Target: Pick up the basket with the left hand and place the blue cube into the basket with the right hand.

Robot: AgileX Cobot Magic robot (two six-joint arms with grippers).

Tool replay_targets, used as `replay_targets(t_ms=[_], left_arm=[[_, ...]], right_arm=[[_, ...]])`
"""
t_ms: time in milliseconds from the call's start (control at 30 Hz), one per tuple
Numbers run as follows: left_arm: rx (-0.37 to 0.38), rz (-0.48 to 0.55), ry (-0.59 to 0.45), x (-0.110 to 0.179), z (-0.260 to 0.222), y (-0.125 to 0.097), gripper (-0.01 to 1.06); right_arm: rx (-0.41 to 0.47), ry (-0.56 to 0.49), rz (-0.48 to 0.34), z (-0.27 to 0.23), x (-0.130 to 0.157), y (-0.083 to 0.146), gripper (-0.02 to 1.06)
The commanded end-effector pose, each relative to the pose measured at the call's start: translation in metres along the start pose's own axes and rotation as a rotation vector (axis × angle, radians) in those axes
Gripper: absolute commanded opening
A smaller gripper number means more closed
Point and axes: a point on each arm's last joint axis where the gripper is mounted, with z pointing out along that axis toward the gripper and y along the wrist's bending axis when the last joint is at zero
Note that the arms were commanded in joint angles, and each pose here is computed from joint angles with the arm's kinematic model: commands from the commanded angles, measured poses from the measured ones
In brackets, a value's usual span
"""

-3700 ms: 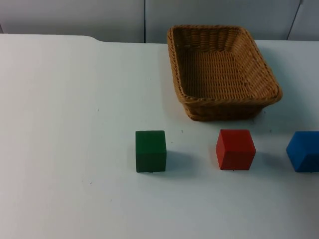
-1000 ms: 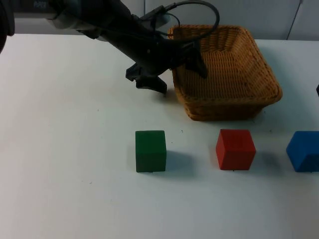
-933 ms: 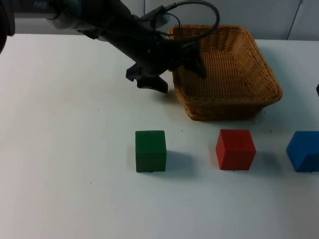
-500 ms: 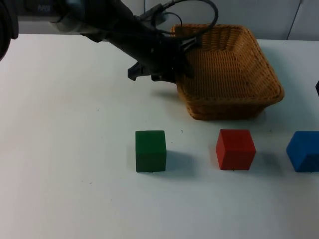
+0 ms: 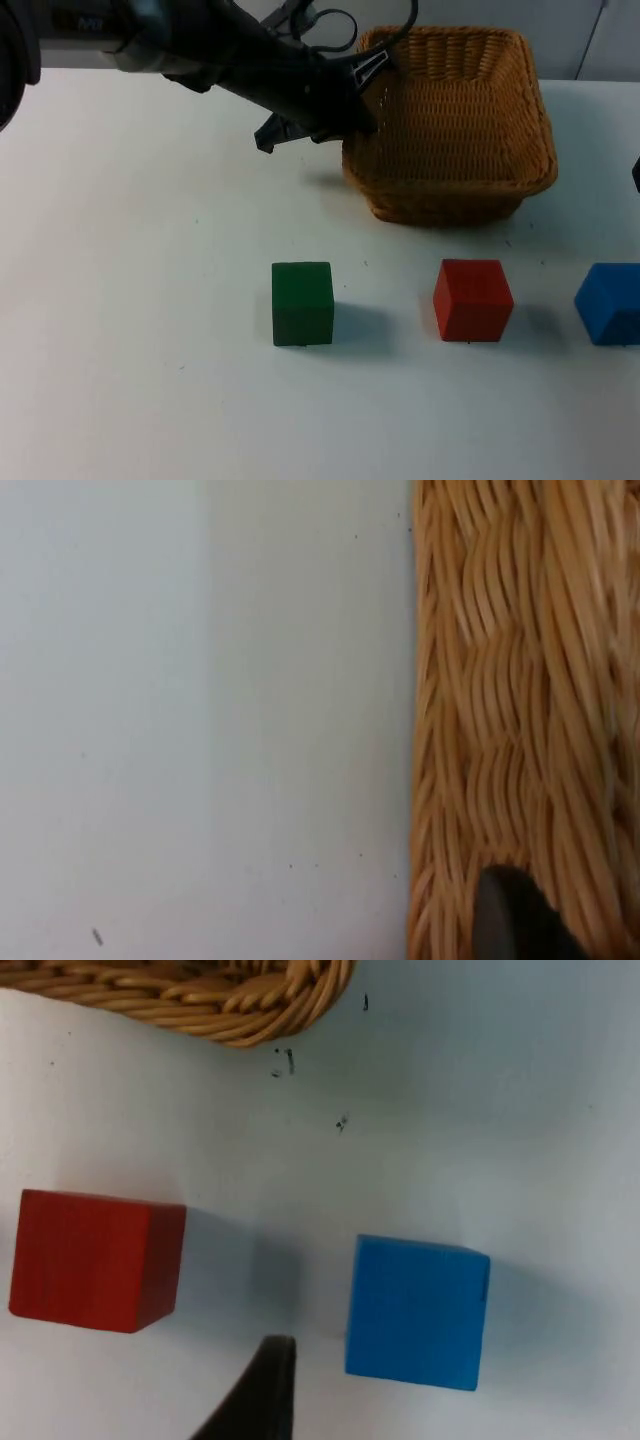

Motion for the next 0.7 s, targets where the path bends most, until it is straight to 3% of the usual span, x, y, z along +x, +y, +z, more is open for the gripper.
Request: replay_targets(t_ms=[0,233,500,667], left_arm=[[0.029,-0.043,-0.032,-0.006,-0.005,-0.011,0.00],[-0.009,-0.074,-0.072,-0.027,-0.033,-0.029,0.00],[-0.146,0.005,0.003,-0.038,-0.075,-0.051,0.00],[-0.158,0.001,0.056,-0.043,-0.099,-0.063,0.00]], right_arm=[[0.002,-0.025,-0.005,-0.002,-0.003,0.001,1.01],[0.002,-0.019,-0.005,-0.002,-0.003,0.001,1.01],[0.002,-0.020,-0.002,-0.002,-0.003,0.001,1.01],[0.002,-0.020,0.001,-0.002,-0.003,0.001,1.01]])
